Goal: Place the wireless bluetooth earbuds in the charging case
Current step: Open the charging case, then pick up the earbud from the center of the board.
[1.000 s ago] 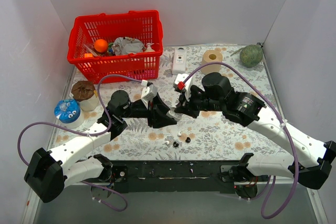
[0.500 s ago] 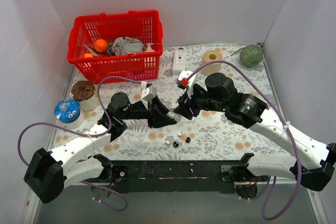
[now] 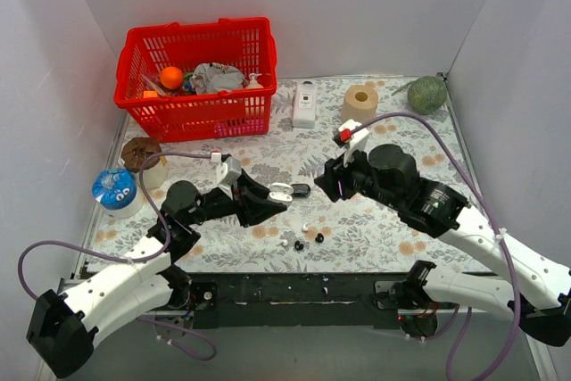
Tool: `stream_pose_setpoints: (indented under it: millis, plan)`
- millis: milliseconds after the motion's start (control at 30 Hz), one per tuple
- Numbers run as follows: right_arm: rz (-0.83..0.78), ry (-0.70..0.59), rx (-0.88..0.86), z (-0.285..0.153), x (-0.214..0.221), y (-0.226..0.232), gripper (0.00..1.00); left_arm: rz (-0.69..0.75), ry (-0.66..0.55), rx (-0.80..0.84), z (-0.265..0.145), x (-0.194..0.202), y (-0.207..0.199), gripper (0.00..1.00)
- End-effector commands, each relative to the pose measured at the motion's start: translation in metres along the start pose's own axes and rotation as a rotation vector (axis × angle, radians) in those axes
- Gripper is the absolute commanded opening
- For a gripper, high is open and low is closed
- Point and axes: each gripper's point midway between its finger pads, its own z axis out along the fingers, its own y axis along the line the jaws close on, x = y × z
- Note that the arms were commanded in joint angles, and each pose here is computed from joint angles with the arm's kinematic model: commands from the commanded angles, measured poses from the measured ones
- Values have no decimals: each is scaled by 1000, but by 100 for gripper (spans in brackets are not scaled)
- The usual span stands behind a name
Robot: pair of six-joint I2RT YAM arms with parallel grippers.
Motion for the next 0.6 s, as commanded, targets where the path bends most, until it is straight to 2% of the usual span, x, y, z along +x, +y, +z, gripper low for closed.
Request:
stream_pose_setpoints:
  millis: [0,100,200,367,433,567]
  plan:
    - [134,85,144,7,56,-26,55,37,-53,-47,-8,-7,1,0]
    - [166,113,1,6,81,-2,54,66,-80,-43,-15,-8,-5,0]
    - [198,39,-70,1,73,10,59,109,-107,-38,-21,-8,-8,0]
    - [178,38,-148,-7,70,22,64,163,-93,-23,-25,-13,-15,0]
    - [169,69,-124,-6,75,18,66,176,-94,-30,-25,-16,-15,0]
    - [163,250,17,4,126,-6,65,163,-90,-46,-25,-17,-13,0]
